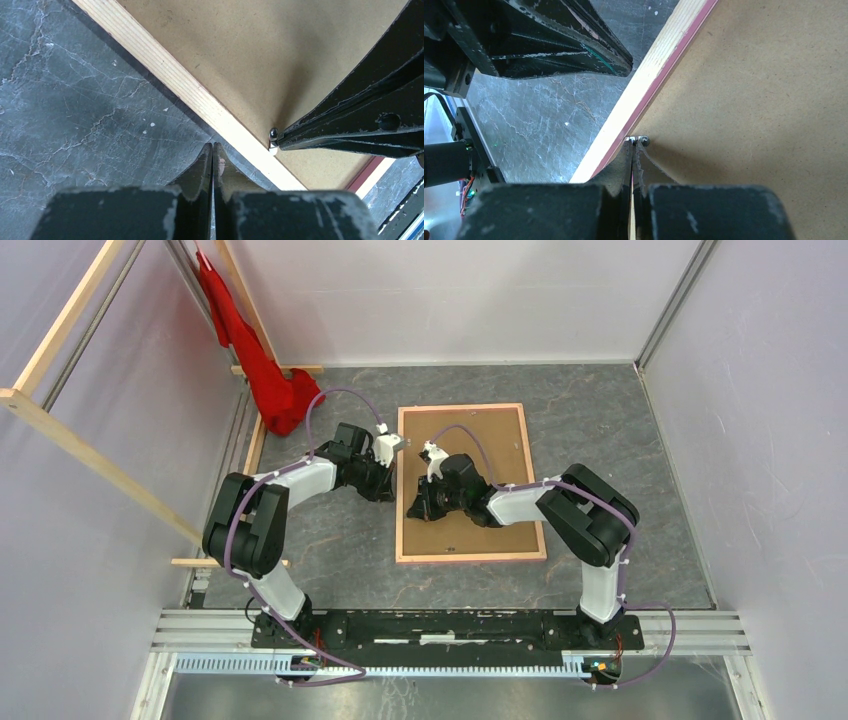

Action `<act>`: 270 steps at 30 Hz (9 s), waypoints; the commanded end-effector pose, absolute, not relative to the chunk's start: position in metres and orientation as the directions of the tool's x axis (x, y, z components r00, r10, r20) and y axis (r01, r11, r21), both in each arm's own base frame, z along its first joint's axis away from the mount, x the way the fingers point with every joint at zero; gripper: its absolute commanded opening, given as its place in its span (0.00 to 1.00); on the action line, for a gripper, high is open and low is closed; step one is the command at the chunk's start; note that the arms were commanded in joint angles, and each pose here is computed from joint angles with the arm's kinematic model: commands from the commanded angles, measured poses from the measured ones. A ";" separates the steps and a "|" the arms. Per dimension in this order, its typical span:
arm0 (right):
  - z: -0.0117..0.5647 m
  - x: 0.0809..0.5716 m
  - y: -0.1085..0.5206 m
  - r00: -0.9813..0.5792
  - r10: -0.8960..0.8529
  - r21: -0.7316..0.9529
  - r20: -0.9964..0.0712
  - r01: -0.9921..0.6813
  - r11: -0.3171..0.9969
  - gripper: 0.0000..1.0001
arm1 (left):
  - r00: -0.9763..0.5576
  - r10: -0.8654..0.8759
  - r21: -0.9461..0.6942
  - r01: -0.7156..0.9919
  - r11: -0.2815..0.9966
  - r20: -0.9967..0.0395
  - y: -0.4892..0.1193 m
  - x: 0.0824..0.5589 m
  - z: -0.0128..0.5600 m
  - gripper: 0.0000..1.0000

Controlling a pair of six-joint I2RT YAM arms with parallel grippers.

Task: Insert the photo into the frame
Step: Install the photo frame at the center of the board, then adjust the photo frame at the center of the board.

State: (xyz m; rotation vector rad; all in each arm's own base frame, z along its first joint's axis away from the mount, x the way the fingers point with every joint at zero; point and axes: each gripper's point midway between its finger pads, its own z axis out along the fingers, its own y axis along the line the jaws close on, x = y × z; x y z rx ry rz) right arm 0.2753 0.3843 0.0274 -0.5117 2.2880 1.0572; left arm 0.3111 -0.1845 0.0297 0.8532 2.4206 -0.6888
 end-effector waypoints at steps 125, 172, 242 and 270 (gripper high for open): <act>-0.005 0.279 0.378 -0.782 0.034 0.546 -0.622 -0.402 0.735 0.00 | -0.737 0.398 -0.420 0.652 0.631 -0.546 -0.200 0.315 0.020 0.05; 0.042 0.490 0.384 -0.698 0.047 0.537 -0.715 -0.505 0.676 0.26 | -0.804 0.186 -0.483 0.505 0.716 -0.565 -0.190 0.431 0.020 0.26; 0.146 0.535 0.230 -0.557 0.224 0.442 -0.800 -0.294 0.848 0.85 | -0.740 0.358 -0.369 0.620 0.692 -0.570 -0.185 0.391 0.025 0.07; 0.072 0.524 0.305 -0.796 0.168 0.628 -0.582 -0.309 0.714 0.97 | -0.371 0.824 -0.272 0.922 0.274 -0.428 -0.268 0.202 -0.012 0.40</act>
